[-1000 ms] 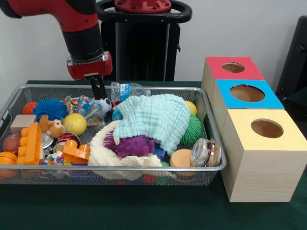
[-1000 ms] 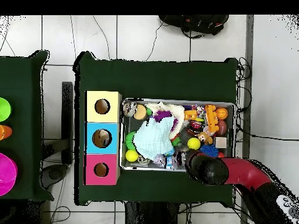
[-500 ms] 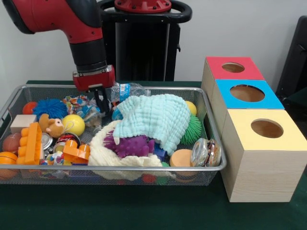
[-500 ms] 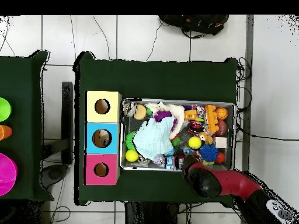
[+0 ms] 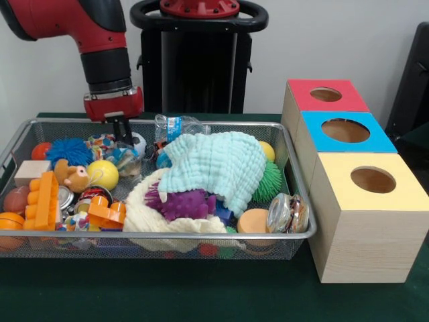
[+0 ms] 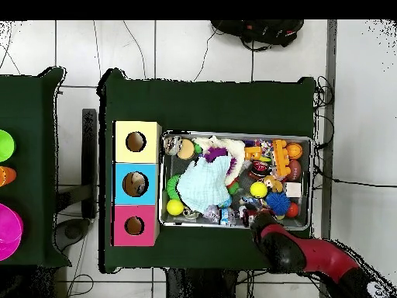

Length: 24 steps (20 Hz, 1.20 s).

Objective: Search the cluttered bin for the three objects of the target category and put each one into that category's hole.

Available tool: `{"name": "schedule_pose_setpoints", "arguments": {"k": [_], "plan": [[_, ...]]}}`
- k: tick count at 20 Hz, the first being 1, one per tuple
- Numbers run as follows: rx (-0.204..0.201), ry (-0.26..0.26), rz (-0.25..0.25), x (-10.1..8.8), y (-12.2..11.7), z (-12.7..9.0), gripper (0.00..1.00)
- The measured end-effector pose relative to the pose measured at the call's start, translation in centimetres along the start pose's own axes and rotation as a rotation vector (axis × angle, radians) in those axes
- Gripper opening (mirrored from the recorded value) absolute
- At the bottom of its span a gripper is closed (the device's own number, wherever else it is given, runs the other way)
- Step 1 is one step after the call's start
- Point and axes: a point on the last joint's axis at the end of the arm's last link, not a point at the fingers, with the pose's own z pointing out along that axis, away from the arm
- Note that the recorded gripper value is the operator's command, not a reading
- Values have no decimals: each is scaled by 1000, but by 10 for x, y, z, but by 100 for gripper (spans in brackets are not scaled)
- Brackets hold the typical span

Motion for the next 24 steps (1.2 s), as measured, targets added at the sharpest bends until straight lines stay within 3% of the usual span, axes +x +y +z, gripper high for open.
{"name": "schedule_pose_setpoints", "arguments": {"k": [7,16,17,24], "plan": [[15,-11,26,2,-15,-6,0],[-15,42,-12,-8,18,3,0],[-29,70,-22,-12,33,7,100],[-41,98,-31,-16,48,10,100]]}}
